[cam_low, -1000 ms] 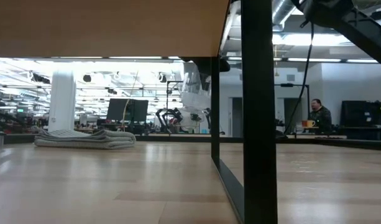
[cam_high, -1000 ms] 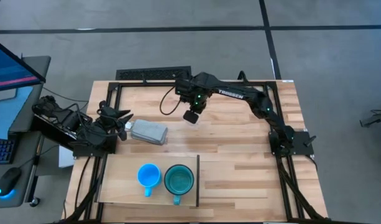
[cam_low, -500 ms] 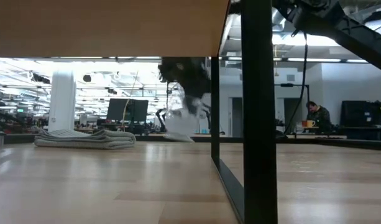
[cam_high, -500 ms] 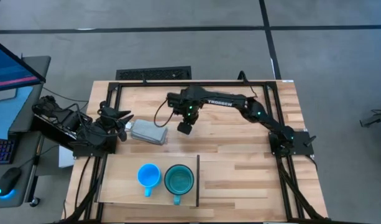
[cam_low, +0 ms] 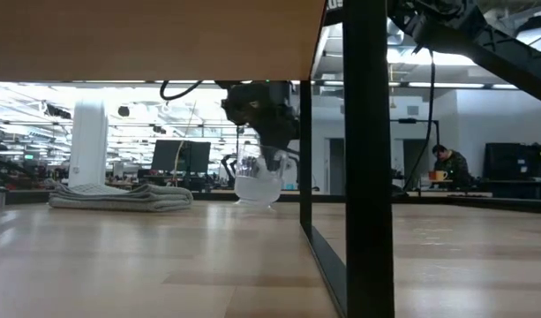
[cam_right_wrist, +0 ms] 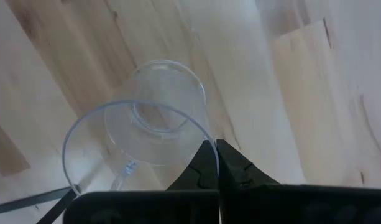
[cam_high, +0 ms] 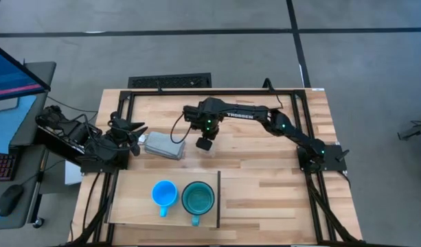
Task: Stack small to large cups/mugs on shelf
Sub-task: Put the transparent mug on the shelf
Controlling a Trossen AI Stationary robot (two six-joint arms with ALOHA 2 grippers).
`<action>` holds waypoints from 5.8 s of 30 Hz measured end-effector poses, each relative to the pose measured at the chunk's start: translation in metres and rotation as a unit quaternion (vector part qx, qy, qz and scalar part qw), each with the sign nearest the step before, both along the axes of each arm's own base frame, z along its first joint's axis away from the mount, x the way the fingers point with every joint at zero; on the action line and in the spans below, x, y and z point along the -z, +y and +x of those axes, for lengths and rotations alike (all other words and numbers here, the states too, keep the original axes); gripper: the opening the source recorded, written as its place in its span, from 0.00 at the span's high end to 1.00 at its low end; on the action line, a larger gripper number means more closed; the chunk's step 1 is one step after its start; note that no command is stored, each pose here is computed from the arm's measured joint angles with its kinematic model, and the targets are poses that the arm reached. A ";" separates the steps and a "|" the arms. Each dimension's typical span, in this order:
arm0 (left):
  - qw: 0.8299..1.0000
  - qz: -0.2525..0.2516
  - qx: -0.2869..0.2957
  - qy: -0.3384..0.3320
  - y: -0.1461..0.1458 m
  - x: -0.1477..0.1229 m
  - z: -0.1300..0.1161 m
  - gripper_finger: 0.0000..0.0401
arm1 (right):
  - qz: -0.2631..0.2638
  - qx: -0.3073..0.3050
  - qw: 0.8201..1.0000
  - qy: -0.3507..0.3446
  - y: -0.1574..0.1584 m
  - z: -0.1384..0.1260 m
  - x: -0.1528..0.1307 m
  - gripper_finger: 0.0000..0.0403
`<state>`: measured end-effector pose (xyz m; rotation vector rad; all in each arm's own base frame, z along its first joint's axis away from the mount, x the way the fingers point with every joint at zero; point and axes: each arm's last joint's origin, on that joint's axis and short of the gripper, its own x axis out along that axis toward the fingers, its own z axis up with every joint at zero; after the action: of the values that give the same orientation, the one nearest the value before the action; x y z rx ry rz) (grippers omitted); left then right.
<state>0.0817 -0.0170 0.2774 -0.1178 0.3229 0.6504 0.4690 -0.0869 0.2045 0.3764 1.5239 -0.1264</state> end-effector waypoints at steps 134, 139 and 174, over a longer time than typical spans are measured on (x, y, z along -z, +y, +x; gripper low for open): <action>0.998 0.035 -0.056 -0.015 0.011 -0.011 0.009 0.77 | -0.105 0.140 0.787 -0.591 0.048 -0.267 -0.031 0.55; 0.996 0.050 -0.065 -0.035 0.014 -0.019 0.014 0.77 | -0.109 0.147 0.761 -0.622 0.050 -0.291 -0.026 0.55; 0.983 -0.035 0.181 0.011 0.079 -0.013 0.122 0.77 | -0.149 0.191 0.761 -0.602 0.038 -0.330 0.001 0.55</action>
<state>0.2040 0.0622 0.2905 -0.1154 0.3765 0.2807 0.1386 -0.0485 0.2036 0.3823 0.1142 -0.3616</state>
